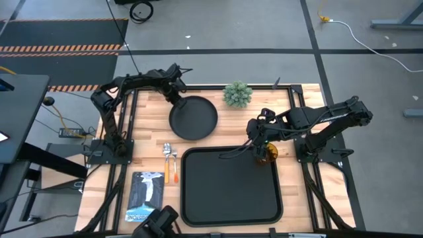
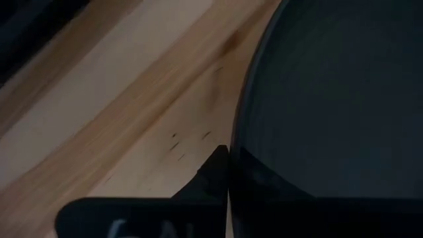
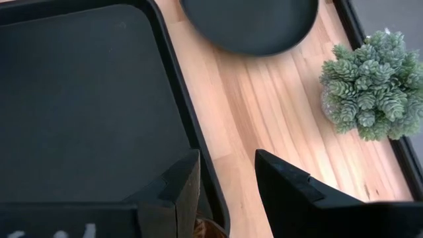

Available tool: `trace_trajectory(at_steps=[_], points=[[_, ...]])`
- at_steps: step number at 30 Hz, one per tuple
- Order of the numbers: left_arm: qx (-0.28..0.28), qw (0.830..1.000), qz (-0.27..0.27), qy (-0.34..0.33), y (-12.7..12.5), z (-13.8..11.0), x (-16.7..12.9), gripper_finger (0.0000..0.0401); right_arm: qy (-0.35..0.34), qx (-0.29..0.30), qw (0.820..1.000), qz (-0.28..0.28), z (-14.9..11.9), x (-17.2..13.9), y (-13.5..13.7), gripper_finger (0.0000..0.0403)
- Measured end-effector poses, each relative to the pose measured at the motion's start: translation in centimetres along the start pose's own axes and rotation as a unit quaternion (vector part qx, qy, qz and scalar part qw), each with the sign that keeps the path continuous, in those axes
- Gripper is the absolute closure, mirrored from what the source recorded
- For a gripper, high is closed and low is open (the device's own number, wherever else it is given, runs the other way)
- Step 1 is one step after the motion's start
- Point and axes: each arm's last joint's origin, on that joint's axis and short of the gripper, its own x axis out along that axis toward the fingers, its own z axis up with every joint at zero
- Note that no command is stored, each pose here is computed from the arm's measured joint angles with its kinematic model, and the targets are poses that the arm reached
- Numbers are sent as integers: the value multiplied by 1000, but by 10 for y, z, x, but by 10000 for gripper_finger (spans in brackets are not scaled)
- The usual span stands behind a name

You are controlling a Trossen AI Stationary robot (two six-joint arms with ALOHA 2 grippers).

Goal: Pick and place plate/cup/fork/spoon on tray
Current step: Put the black plate on the black serving tray

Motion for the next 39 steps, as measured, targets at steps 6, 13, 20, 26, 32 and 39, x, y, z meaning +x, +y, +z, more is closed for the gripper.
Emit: trace_trajectory(at_steps=[6, 13, 20, 26, 32, 39], points=[[10, 1000, -2, -6, -6, -1, -11, 389, 0, -1, 1000, 1, 1, 0, -1, 250], [23, 999, -21, -22, -15, -2, -28, 389, -1, 1, 1000, 1, 2, 1, -3, 250], [17, 998, -50, -32, -17, -4, -39, 390, -1, 1, 1000, 1, 2, 2, -4, 250], [33, 997, -74, -14, -33, -7, -37, 390, -1, -1, 1000, 1, 3, 2, -4, 250], [74, 994, -84, -6, -66, -9, -32, 390, -1, -5, 1000, 1, 3, 2, -4, 250], [104, 990, -98, -4, -107, -12, -30, 390, -1, -3, 1000, -1, 3, 2, -5, 250]])
